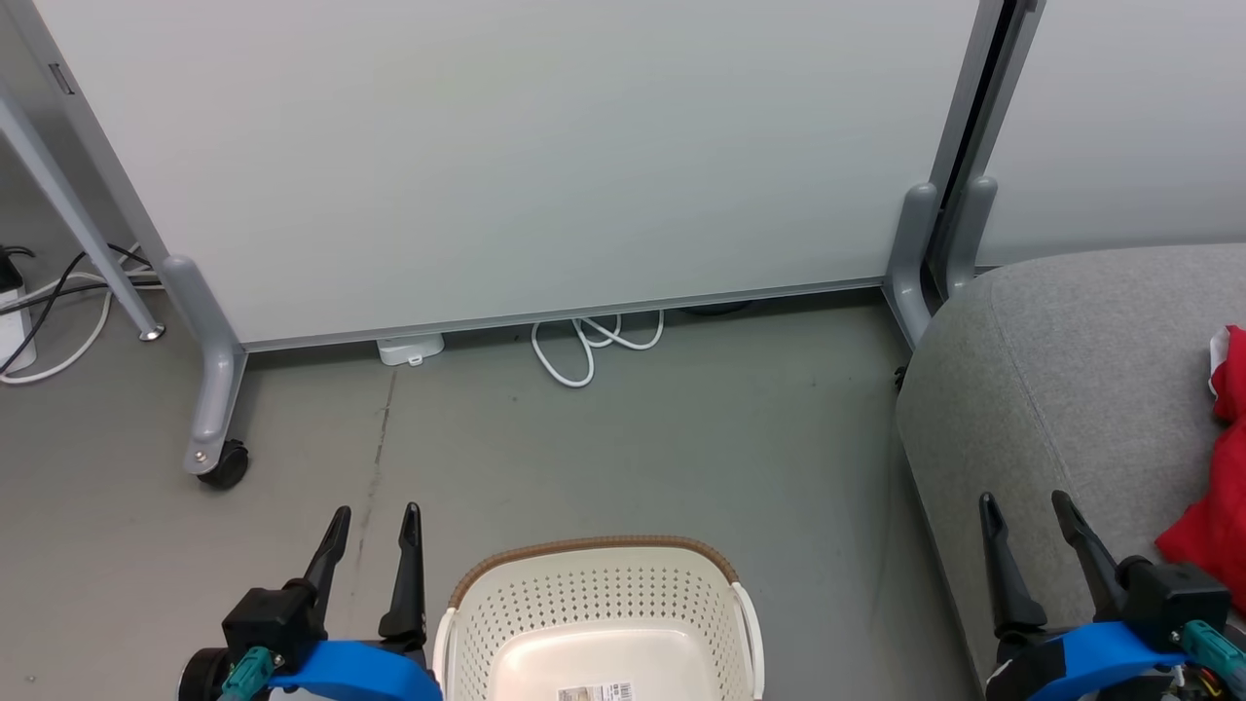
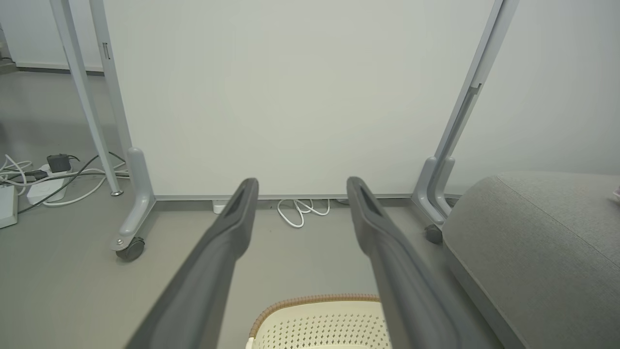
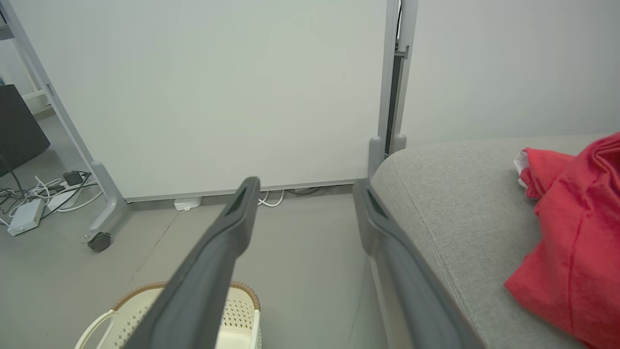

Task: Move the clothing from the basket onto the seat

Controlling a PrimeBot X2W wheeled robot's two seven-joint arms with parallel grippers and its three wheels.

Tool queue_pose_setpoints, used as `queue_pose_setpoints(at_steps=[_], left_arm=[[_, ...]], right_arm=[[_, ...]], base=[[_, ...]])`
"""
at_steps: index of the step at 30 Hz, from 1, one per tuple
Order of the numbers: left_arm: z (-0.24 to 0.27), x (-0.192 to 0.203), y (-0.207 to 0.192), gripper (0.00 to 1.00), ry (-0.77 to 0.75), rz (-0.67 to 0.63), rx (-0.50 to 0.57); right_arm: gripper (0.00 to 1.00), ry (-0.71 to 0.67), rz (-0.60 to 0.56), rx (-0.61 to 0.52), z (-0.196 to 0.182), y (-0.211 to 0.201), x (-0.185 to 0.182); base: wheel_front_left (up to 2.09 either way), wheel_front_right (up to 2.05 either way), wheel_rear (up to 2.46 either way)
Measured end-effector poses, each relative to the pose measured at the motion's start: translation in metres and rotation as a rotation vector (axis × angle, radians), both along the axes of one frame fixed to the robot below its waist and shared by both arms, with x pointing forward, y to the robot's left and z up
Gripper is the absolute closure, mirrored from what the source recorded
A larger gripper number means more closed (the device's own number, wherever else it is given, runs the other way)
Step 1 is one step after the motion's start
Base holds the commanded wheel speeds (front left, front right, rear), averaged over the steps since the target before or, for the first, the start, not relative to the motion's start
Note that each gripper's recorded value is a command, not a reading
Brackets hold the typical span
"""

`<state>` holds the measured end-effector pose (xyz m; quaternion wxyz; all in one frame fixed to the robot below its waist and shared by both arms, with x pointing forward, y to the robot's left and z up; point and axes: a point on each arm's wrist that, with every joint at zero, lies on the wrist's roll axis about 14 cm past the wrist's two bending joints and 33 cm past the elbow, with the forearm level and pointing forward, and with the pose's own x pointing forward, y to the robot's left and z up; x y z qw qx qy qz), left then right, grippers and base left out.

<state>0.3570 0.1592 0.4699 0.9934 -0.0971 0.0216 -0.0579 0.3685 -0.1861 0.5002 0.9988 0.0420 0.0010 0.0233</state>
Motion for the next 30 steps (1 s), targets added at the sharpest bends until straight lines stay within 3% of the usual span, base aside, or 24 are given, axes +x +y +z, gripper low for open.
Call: queue_pose_setpoints(at_steps=[10, 11, 22, 30], left_arm=[[-0.004, -0.003, 0.0, 0.0, 0.015, 0.005, -0.009], [-0.005, -0.003, 0.0, 1.0, 0.016, 0.004, -0.011], [-0.058, -0.036, -0.002, 1.0, 0.193, 0.018, -0.032], [-0.057, -0.034, 0.006, 1.0, 0.218, 0.075, -0.164]], right_arm=[[0.0, 0.0, 0.017, 0.001, 0.001, 0.006, 0.0], [1.0, 0.0, 0.019, 0.002, 0.001, 0.006, 0.0], [1.0, 0.139, 0.011, 0.023, -0.042, 0.007, -0.014], [1.0, 0.158, -0.023, 0.177, -0.044, 0.003, -0.014]], base=[[0.0, 0.0, 0.0], [0.0, 0.0, 0.0], [0.0, 0.0, 0.0], [0.0, 0.0, 0.0]])
